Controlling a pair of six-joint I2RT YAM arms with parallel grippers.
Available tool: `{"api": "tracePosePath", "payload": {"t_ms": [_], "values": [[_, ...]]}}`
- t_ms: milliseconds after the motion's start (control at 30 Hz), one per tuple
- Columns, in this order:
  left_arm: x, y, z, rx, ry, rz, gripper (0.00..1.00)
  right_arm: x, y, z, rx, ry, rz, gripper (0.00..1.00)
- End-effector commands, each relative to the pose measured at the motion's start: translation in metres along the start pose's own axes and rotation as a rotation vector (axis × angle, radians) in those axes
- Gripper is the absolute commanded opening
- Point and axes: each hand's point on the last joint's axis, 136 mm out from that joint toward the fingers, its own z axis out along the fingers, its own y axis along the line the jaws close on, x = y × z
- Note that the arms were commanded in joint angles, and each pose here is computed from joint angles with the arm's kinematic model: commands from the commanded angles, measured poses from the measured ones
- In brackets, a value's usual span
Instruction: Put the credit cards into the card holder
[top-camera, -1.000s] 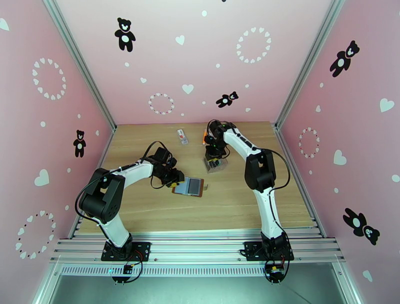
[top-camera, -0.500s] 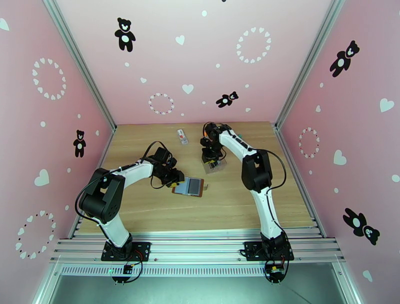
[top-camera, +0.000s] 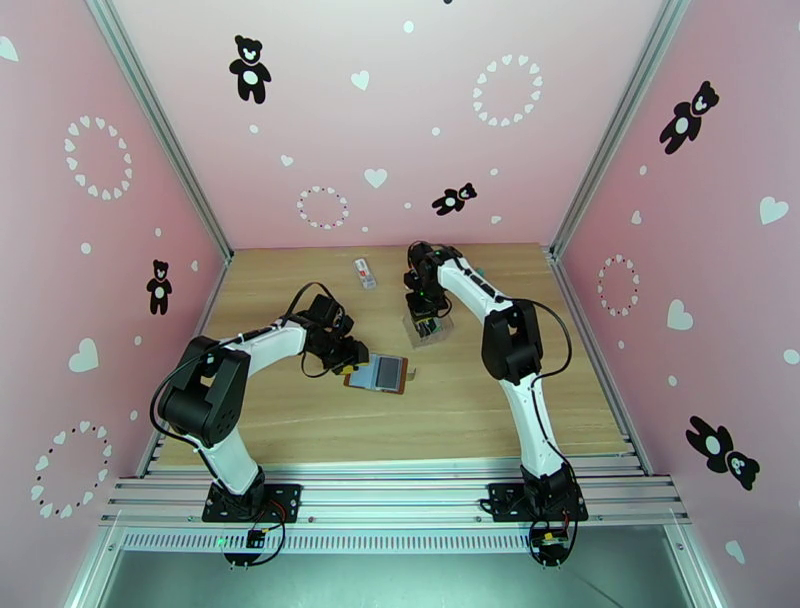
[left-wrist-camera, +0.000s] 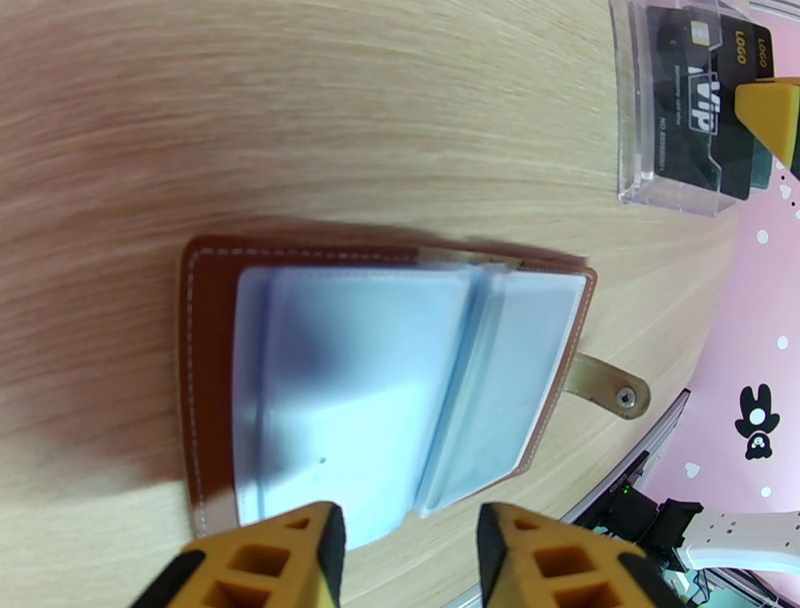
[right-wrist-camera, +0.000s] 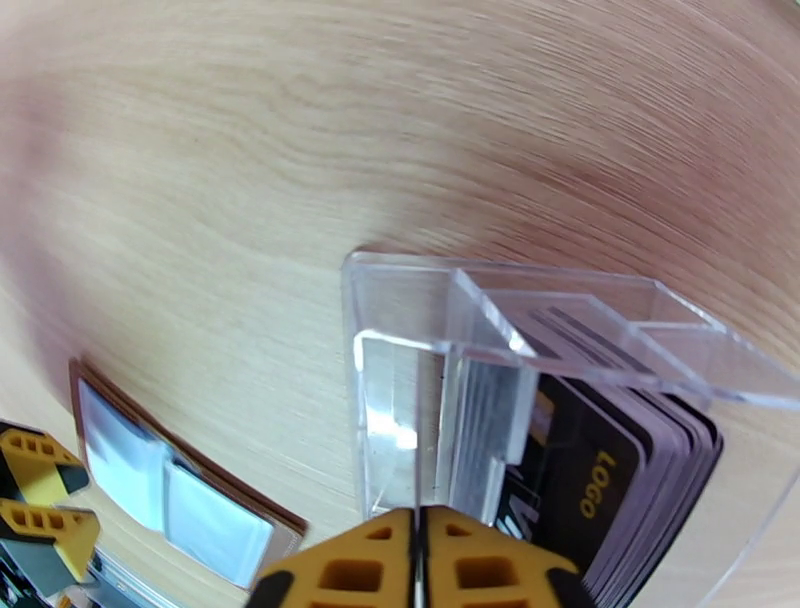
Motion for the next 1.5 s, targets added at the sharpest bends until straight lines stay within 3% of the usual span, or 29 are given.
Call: {"api": "tracePosePath", "payload": {"t_ms": [0, 200, 500, 567, 667, 900, 1100, 1467], "values": [[-0.004, 0.0, -0.005, -0.005, -0.017, 0.002, 0.41, -0.002, 0.003, -0.008, 0.012, -0.008, -0.012, 0.0], [-0.005, -0.003, -0.008, -0.002, -0.028, 0.002, 0.41, -0.009, 0.001, -0.04, 0.057, -0.085, -0.014, 0.0], [-0.016, -0.009, -0.027, 0.006, -0.092, -0.01, 0.41, -0.006, 0.032, -0.148, 0.097, -0.334, -0.012, 0.0], [-0.019, -0.006, -0.033, 0.005, -0.114, -0.02, 0.41, 0.003, 0.04, -0.162, 0.066, -0.375, 0.012, 0.0], [-0.023, 0.001, -0.04, 0.027, -0.134, -0.051, 0.41, 0.022, 0.061, -0.162, -0.103, -0.406, 0.094, 0.0], [-0.019, 0.027, -0.031, 0.006, -0.08, -0.089, 0.41, 0.08, 0.104, -0.084, -0.419, -0.296, 0.346, 0.0], [-0.012, 0.034, -0.016, 0.02, -0.026, -0.107, 0.38, 0.096, 0.144, -0.032, -0.455, -0.251, 0.359, 0.0], [-0.001, 0.048, 0.0, -0.018, 0.035, -0.132, 0.31, 0.093, 0.142, 0.018, -0.443, -0.22, 0.48, 0.0]]}}
